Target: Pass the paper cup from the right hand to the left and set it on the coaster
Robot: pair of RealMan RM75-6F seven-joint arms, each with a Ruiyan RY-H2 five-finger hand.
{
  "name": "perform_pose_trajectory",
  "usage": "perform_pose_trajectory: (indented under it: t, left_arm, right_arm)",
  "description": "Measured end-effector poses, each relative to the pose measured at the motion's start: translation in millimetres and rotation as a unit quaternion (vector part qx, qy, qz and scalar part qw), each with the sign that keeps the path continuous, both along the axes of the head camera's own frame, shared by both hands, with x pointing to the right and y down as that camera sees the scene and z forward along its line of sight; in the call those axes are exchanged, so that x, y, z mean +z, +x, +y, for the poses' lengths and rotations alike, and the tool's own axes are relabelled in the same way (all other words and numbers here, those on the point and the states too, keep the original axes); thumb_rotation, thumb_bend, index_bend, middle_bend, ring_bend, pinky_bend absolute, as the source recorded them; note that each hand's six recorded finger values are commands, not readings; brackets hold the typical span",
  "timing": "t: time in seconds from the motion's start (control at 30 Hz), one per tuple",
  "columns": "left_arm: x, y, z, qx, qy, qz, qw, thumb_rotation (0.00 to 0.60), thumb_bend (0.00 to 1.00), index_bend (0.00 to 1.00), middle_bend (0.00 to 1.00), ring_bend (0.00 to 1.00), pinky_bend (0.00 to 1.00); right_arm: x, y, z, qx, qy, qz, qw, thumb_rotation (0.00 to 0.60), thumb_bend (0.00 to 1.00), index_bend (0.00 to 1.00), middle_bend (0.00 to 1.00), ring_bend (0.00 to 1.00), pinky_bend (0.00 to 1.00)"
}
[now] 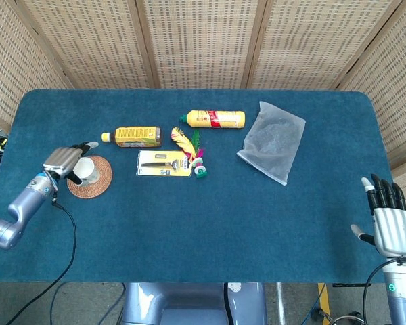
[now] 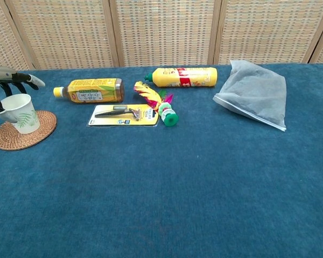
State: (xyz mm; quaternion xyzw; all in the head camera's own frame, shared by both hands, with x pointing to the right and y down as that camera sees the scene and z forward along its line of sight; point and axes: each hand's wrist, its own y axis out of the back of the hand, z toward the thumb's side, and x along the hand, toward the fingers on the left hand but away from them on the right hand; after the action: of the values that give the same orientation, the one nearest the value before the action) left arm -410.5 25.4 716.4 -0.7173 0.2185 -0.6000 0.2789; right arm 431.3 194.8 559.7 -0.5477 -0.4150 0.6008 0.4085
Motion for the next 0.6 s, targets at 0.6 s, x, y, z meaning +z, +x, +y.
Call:
perform_pose_trajectory:
  t: [0.6]
  left_arm:
    - [-116.3,-55.4,26.6,-0.058,0.17,0.081,0.9803,0.6,0.0,0.0,0.0,0.0,0.0]
  right_arm:
    - [-4.6,-7.9,2.3,-0.013,0.004,-0.004,0.9999,0.6,0.0,0.02,0.0,0.0,0.0]
